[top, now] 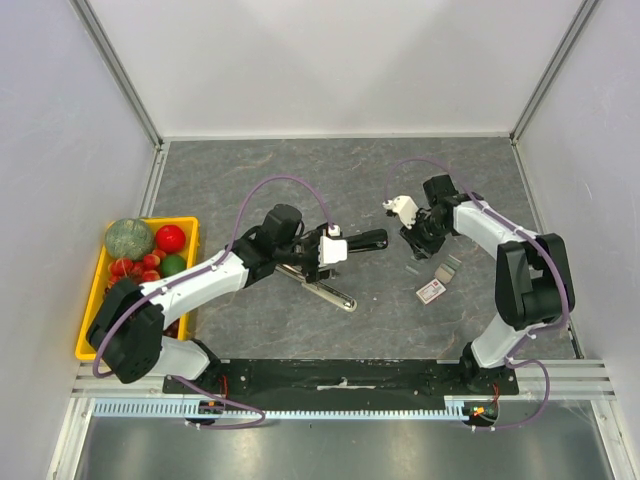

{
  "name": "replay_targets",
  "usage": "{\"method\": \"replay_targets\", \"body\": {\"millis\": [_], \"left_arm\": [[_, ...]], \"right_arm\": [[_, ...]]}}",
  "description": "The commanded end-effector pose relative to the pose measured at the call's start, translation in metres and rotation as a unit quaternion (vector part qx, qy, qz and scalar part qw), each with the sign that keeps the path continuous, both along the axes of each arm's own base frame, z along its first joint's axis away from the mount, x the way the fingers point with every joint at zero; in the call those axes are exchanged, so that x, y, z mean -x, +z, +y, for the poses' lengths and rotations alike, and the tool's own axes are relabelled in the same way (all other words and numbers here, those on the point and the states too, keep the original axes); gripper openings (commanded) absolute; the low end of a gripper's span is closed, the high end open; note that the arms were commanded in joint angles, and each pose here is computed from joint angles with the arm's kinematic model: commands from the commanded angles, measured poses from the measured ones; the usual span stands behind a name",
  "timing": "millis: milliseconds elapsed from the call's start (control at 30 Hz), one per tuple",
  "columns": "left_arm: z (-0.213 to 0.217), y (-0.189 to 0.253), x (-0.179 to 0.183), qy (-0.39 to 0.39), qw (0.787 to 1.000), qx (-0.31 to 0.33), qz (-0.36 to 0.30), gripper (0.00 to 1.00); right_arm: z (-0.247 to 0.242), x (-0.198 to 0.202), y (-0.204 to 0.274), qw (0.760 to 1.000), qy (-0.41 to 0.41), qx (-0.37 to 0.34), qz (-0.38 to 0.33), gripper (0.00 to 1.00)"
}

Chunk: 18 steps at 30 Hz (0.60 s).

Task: Load the staples into the stapler
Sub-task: Pick up the staple from the center of the board.

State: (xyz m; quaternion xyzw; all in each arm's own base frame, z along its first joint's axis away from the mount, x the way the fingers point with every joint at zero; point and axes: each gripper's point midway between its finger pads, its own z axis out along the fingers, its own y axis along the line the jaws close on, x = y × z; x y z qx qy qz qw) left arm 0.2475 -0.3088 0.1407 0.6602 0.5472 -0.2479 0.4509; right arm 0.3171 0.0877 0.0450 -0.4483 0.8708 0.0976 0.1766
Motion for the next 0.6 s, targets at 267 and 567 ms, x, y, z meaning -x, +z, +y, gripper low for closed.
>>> {"method": "replay_targets", "body": {"millis": [267, 567], "left_arm": [[-0.010, 0.018, 0.002, 0.001, 0.999, 0.031, -0.005, 0.77], [-0.011, 0.017, 0.004, -0.001, 1.000, 0.030, -0.002, 0.77]], "right_arm": [[-0.009, 0.011, -0.023, 0.999, 0.015, 0.029, 0.028, 0.39], [-0.012, 0.012, -0.036, 0.998, 0.014, 0.055, 0.033, 0.39]]}}
